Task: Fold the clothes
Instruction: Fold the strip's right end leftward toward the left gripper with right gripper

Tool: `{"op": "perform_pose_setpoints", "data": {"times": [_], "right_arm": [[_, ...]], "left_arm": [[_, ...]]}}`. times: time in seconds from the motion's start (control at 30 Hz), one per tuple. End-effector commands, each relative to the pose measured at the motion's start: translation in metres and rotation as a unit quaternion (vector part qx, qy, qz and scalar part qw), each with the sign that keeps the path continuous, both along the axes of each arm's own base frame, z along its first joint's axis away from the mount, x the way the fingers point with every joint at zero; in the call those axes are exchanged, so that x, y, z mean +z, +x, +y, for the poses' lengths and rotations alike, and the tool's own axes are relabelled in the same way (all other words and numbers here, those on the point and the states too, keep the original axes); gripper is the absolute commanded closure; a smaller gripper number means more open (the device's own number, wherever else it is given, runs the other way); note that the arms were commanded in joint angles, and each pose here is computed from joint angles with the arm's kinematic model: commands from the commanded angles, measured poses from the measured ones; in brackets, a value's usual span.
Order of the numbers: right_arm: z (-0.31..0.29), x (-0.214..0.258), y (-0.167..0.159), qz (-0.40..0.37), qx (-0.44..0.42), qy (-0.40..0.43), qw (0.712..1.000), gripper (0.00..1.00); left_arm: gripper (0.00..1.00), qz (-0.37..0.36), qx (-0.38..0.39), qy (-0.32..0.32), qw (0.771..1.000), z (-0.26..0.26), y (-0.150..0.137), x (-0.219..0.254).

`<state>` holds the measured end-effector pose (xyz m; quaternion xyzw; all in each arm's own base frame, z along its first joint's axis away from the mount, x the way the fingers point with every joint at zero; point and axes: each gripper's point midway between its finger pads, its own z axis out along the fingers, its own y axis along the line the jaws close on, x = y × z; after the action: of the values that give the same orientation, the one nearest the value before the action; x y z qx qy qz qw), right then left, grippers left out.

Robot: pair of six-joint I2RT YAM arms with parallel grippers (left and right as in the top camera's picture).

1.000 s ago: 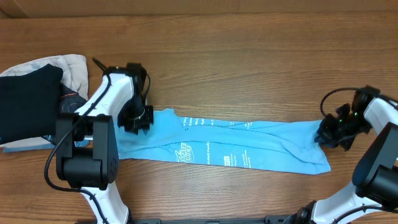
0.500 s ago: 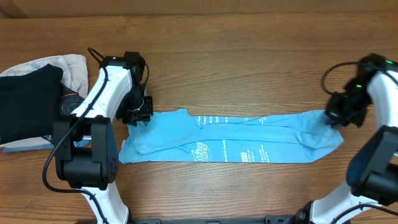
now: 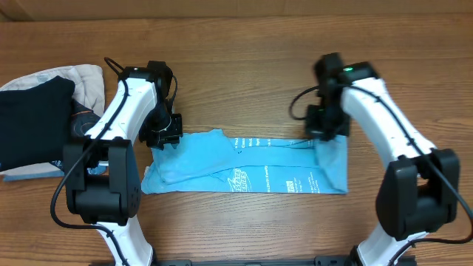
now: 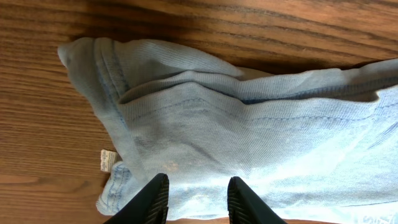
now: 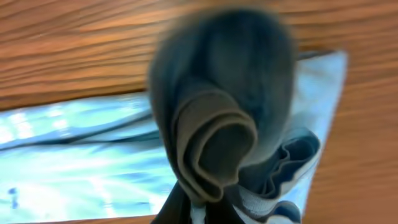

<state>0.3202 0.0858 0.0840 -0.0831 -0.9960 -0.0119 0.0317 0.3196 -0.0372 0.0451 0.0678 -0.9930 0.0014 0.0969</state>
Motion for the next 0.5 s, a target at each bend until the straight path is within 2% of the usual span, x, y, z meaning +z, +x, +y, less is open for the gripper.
{"op": "perform_pose_setpoints", "data": {"times": [0.0, 0.47], "right_arm": [[0.029, 0.008, 0.005, -0.025, 0.001, 0.008, 1.0, 0.96], [0.099, 0.006, -0.018, -0.017, 0.065, 0.057, 0.996, 0.96]], "left_arm": [[0.65, -0.014, 0.007, -0.01, 1.0, -0.003, 0.006, 0.007], [0.65, -0.014, 0.004, -0.01, 1.0, -0.003, 0.006, 0.007]]}}
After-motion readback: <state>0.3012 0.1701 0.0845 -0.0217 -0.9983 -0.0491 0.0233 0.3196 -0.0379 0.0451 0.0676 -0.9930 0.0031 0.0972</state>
